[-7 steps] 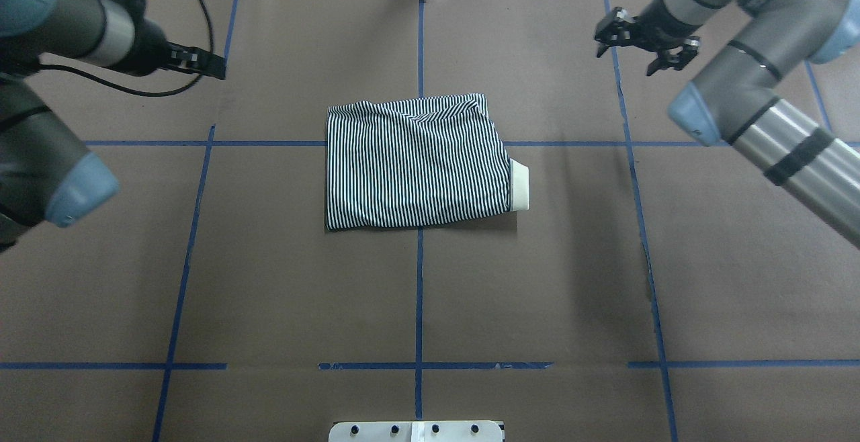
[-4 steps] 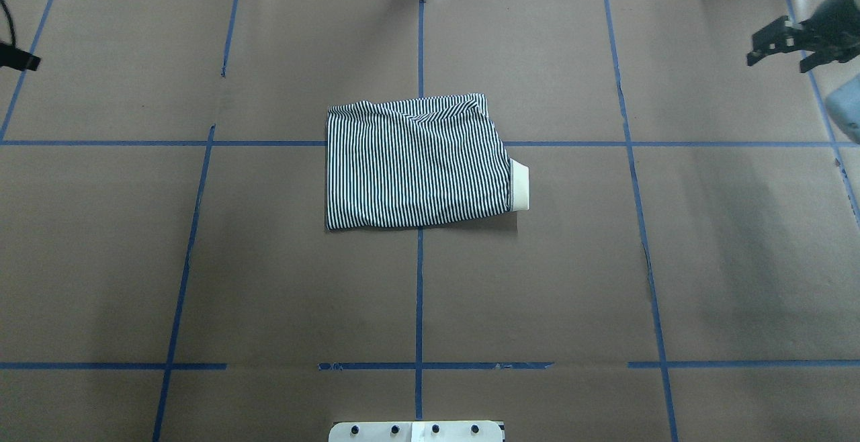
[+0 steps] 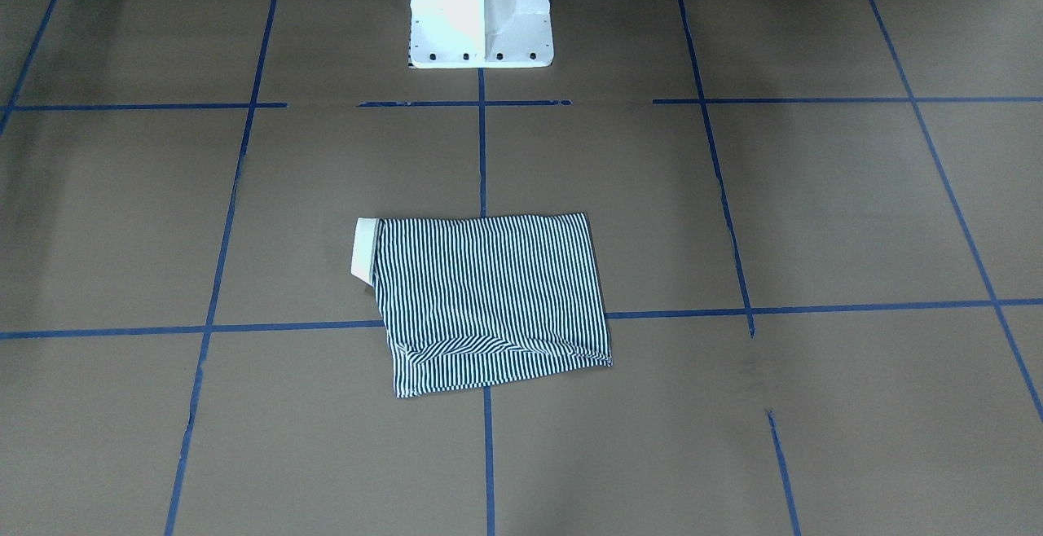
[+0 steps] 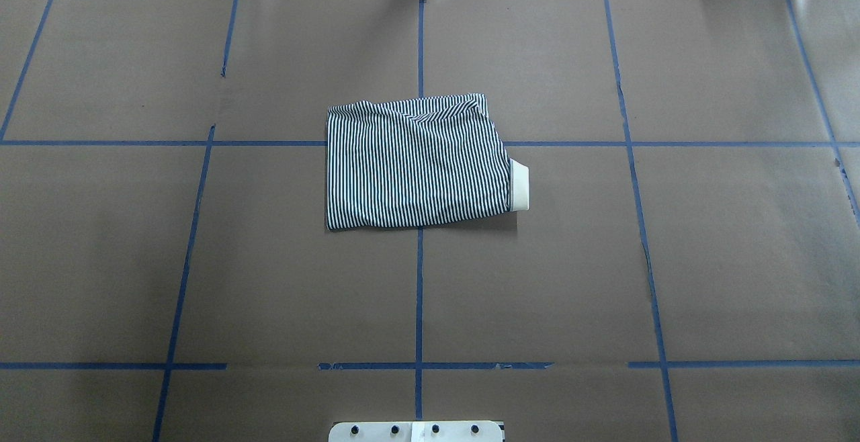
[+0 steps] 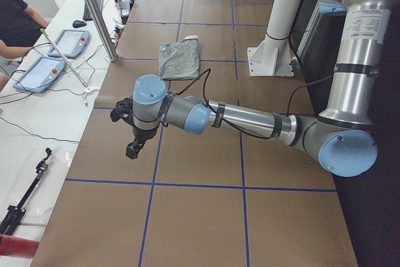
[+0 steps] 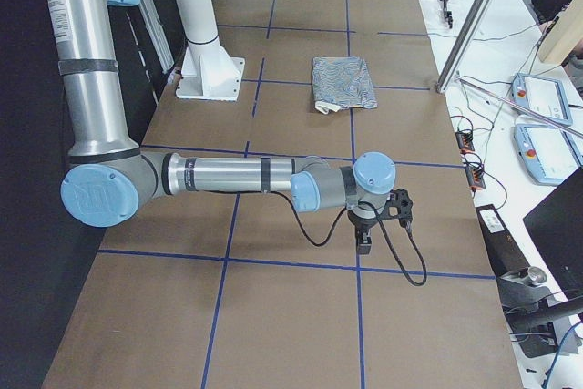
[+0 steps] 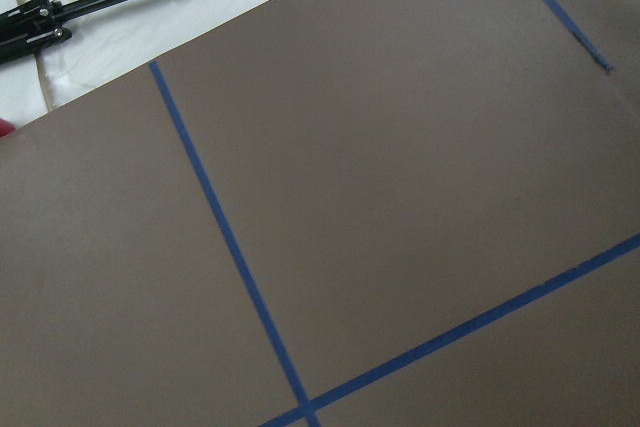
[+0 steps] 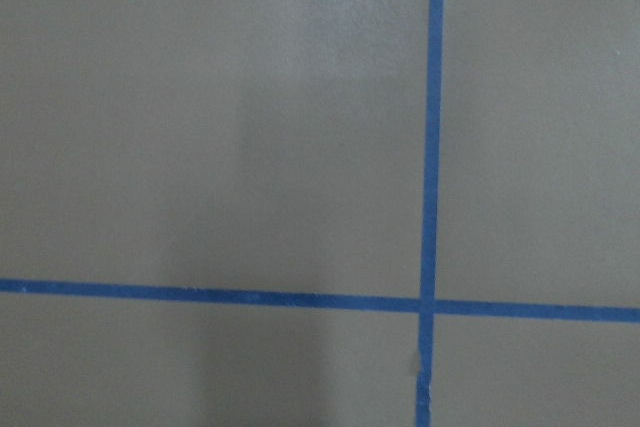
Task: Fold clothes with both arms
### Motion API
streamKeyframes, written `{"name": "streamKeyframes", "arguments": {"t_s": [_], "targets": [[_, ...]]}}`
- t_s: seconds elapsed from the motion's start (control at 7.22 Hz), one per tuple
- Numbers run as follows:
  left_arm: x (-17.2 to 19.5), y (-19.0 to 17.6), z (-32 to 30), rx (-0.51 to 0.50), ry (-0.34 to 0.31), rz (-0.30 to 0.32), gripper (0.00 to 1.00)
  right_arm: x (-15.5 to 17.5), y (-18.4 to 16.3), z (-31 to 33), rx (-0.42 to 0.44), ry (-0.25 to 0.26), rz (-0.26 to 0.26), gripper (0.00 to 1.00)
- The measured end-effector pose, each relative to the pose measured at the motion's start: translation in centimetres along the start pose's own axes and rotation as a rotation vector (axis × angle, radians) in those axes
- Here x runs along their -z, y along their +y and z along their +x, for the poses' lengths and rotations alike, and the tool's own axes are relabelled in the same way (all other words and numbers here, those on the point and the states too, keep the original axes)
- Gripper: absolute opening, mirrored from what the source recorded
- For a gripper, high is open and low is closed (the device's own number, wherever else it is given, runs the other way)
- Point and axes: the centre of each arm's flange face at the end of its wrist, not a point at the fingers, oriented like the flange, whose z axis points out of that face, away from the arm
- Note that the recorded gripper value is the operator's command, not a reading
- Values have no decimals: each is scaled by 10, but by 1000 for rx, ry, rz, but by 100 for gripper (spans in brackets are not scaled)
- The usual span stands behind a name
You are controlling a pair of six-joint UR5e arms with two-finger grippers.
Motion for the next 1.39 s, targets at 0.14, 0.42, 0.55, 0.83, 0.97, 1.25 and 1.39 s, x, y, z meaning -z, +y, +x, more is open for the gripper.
{"name": "streamKeyframes", "arguments": {"t_s": [0.14,0.42,0.55,0.83,0.97,1.25,1.39], "targets": [[0,11,-9,44,8,-43,100,21,8,-6,-7,8,-25,100],[-10,40,-15,91,17,-93,100,42,18,-15,-25,47,-48,100],[-16,60,-14,100,31,-102,100,45,19,-15,-23,68,-48,100],[-22,73,-13,80,53,-82,100,45,22,-15,-28,77,-49,100],[-28,74,-18,78,53,-84,100,45,22,-17,-32,63,-50,100],[-47,67,-22,72,57,-108,100,42,23,-18,-37,33,-55,100],[-58,70,-23,79,65,-131,100,38,24,-14,-40,30,-63,100]]}}
